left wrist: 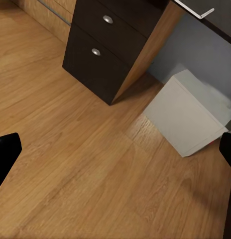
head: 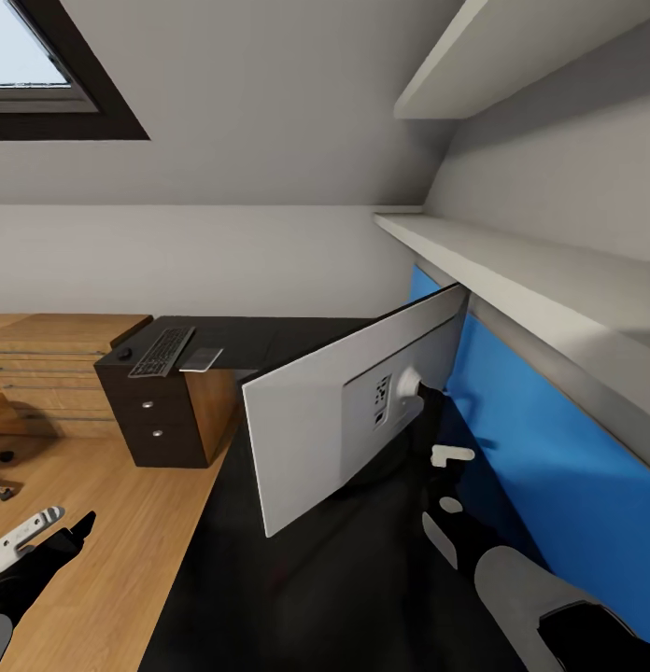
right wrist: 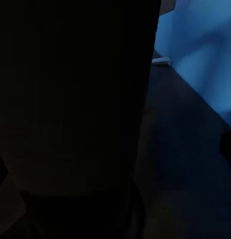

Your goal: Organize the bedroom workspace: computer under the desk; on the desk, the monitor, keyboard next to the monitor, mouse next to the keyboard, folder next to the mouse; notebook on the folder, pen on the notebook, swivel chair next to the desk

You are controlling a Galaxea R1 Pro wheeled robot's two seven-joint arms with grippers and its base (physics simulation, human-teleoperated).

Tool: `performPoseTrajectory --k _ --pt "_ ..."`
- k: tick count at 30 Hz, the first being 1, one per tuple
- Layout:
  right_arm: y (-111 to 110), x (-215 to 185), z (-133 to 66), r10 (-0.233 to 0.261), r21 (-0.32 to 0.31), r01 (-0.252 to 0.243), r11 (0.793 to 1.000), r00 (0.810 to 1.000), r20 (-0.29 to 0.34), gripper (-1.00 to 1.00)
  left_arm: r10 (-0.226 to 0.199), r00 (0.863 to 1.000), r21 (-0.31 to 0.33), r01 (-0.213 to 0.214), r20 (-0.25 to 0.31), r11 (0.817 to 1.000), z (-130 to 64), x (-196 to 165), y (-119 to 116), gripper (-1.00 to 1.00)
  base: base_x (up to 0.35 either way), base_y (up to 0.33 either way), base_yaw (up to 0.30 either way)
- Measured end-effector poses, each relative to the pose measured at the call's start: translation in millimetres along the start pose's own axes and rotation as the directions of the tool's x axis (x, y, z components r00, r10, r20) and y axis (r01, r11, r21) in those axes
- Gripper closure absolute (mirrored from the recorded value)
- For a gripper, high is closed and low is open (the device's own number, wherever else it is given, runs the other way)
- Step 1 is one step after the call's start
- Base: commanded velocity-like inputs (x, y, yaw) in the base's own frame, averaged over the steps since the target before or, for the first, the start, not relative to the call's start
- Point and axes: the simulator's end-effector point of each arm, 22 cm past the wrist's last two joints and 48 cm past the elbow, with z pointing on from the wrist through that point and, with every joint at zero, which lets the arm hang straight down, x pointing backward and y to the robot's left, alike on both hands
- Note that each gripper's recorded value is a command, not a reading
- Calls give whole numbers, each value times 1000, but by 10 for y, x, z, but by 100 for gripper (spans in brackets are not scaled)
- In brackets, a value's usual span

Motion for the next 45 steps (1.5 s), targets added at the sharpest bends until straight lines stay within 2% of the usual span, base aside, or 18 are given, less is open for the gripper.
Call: performPoseTrajectory --k 11,21,25,27,30,31,32,33,35,36,40,45 --pt "3 3 4 -1 -1 1 1000 1000 0 -100 -1 1000 -1 1 0 1000 3 -1 4 -100 -239 105 0" --pt "12 -7 3 0 -3 0 1000 1000 2 -100 -1 1000 -1 1 0 1000 2 -3 5 -100 -108 73 0" --pt "82 -182 22 17 -13 -16 1000 999 34 -100 -1 1000 -1 1 0 1000 3 -3 4 -100 -245 217 0" --pt "194 -400 1 39 -34 -37 999 997 72 -100 -1 1000 -1 1 0 1000 3 -3 4 -100 -251 223 0" --pt "312 -414 -140 50 -53 -48 997 997 50 -100 -2 1000 -1 2 0 1000 3 -1 5 -100 -243 219 0" --pt "340 -126 -441 24 -29 -27 999 995 -92 -100 -2 1000 -1 2 0 1000 3 0 5 -100 -212 232 0" --pt "374 -293 -570 34 -27 -37 999 996 -87 -100 -1 1000 -1 1 0 1000 4 2 4 -100 -202 245 0" --pt "389 -417 -615 39 -27 -41 999 997 -72 -100 -1 1000 -1 1 0 1000 3 1 4 -100 -183 267 0" --pt "446 -436 -721 27 -26 -29 999 996 -87 -100 -1 1000 -1 1 0 1000 3 4 3 -100 -156 294 0" --pt "700 -414 -867 -20 -74 13 997 996 -89 -100 -1 1000 -1 1 0 1000 2 3 2 -100 -143 307 0" --pt "811 -432 -920 -33 -95 26 995 997 -73 -100 -1 1000 -1 1 0 1000 3 2 3 -100 -130 309 0" --pt "1007 -506 -1012 -46 -135 44 990 999 -12 -100 -2 1000 -1 2 1 1000 0 3 0 -100 -29 323 0"
